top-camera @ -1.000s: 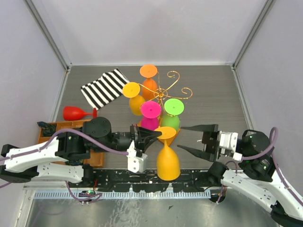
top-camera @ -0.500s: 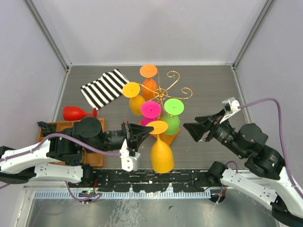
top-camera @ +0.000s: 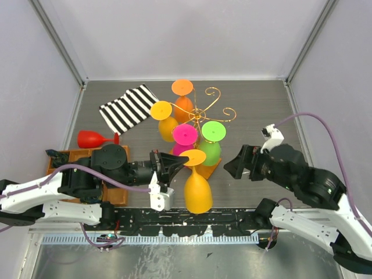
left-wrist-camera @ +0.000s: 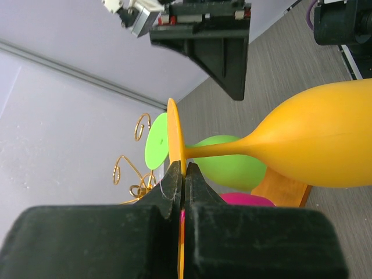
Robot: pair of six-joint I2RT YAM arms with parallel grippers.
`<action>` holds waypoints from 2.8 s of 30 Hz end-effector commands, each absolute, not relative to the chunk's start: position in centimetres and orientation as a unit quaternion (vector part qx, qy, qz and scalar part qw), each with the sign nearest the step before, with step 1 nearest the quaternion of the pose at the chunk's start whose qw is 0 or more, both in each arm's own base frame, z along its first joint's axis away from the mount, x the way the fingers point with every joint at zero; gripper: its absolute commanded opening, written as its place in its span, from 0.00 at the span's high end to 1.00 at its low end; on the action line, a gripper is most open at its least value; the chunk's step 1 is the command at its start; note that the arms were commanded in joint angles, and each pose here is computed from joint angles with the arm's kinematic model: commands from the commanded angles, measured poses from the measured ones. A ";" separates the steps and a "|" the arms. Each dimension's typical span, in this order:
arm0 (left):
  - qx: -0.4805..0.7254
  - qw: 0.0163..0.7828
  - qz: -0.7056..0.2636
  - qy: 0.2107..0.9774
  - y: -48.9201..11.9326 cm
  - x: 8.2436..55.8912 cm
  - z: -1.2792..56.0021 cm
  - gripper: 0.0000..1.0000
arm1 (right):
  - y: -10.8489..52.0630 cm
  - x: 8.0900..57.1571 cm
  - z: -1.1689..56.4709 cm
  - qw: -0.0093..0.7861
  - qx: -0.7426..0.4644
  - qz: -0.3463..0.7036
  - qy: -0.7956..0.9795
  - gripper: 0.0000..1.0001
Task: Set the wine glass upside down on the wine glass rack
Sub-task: Adjust the wine glass.
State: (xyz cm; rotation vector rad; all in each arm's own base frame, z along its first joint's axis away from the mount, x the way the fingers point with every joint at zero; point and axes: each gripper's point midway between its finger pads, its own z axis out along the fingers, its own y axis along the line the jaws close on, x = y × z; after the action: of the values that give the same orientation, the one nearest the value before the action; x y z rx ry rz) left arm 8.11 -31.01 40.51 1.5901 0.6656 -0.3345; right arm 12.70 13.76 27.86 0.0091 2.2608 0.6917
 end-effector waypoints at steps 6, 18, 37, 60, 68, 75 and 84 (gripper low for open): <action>0.682 0.656 -0.143 0.288 -31.0 8.3 42.6 1.00 | 14.3 11.3 29.5 0.409 -0.006 0.361 0.838 0.10; 0.689 0.658 -0.144 0.268 -33.1 8.0 43.9 1.00 | 15.6 11.3 35.9 0.526 -0.097 0.438 0.723 0.15; 0.696 0.665 -0.125 0.239 -35.8 7.7 44.8 1.00 | 20.6 8.3 40.0 0.554 -0.212 0.579 0.560 0.39; 0.685 0.678 -0.098 0.250 -36.3 8.6 44.7 1.00 | 22.3 8.0 39.6 0.539 -0.209 0.629 0.520 0.59; 0.687 0.676 -0.087 0.253 -36.6 8.7 44.3 1.00 | 22.5 8.3 39.6 0.538 -0.203 0.631 0.521 0.46; 0.687 0.676 -0.083 0.254 -36.8 8.7 44.2 1.00 | 22.5 8.3 39.8 0.542 -0.197 0.640 0.508 0.59; 0.682 0.679 -0.074 0.260 -36.8 8.9 44.2 1.00 | 22.2 8.5 39.9 0.546 -0.185 0.641 0.506 0.78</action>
State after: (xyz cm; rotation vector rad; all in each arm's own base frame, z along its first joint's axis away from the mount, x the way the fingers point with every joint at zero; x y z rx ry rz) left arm 8.65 -36.70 42.69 1.5957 0.5901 -0.1789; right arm 8.75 22.65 38.52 -0.4592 1.2596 1.5044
